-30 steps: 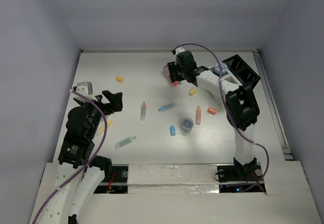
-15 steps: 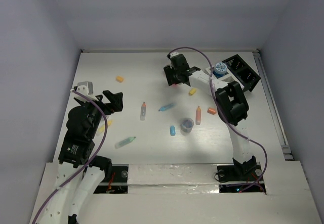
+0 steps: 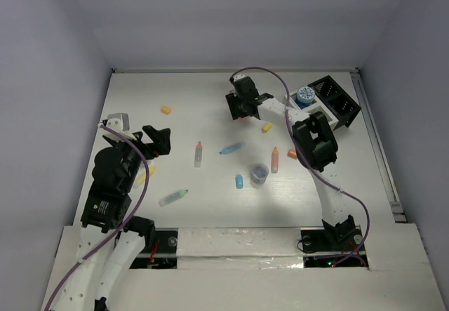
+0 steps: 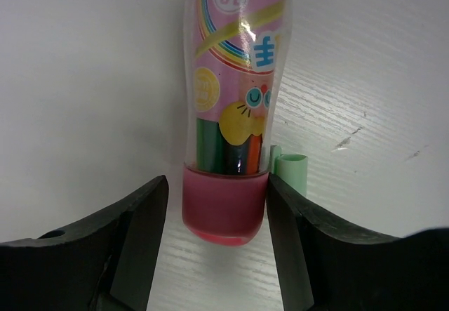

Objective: Sort the stationery into containers
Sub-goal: Pick up the stationery from the center of the board, then place the stationery in the storage box.

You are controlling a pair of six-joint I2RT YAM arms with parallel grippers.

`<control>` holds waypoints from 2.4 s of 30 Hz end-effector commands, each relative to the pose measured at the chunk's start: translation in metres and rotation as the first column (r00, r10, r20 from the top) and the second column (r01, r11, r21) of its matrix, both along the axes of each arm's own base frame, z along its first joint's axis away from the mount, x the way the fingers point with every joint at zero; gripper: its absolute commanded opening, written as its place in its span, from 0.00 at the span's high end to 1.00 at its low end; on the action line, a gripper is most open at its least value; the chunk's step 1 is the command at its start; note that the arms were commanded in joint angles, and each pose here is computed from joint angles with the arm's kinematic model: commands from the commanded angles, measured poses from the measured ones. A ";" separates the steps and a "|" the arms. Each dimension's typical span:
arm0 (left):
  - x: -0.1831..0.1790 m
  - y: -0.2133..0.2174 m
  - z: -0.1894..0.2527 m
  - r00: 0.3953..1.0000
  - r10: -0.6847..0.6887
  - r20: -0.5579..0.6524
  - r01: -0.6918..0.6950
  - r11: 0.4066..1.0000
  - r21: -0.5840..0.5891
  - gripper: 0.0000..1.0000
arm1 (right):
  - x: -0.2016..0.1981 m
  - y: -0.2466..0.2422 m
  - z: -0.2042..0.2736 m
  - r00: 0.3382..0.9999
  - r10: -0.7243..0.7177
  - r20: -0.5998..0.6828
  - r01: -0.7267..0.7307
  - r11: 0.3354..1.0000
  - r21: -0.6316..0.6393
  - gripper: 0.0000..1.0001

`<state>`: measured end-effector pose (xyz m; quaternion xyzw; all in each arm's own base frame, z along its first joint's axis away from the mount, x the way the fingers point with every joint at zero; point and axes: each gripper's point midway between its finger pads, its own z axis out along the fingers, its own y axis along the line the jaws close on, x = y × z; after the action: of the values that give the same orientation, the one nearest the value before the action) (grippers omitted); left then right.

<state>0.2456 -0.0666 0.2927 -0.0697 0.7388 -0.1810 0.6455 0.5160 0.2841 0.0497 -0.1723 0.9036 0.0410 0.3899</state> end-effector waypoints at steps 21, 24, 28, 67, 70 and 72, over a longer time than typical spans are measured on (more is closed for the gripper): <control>0.006 -0.003 0.012 0.999 -0.011 0.048 0.011 1.000 0.000 0.01 | -0.064 0.035 0.115 0.975 0.124 0.182 -0.143 0.985 0.098 0.78; 0.006 -0.004 0.013 0.999 -0.015 0.051 0.016 1.000 -0.009 0.01 | -0.090 0.033 0.129 0.968 0.188 0.166 -0.211 0.968 0.134 0.80; 0.009 -0.017 0.007 0.997 -0.080 0.023 0.080 0.997 -0.015 0.01 | -0.124 0.020 0.169 0.959 0.222 0.176 -0.254 0.950 0.184 0.80; -0.053 -0.046 0.040 0.951 -0.255 0.175 0.265 0.963 -0.038 0.01 | -0.097 -0.272 0.265 0.875 -0.456 -0.163 0.484 0.824 0.294 0.81; -0.053 -0.044 0.040 0.953 -0.247 0.173 0.258 0.965 -0.039 0.01 | -0.098 -0.278 0.262 0.867 -0.462 -0.185 0.498 0.815 0.296 0.81; -0.053 -0.044 0.040 0.953 -0.247 0.173 0.258 0.965 -0.039 0.01 | -0.094 -0.288 0.252 0.854 -0.472 -0.217 0.518 0.806 0.287 0.81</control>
<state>0.1924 -0.1137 0.3245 0.0254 0.6908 -0.2919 0.6610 0.4147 -0.0040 0.2795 0.1408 0.9340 0.0712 0.3205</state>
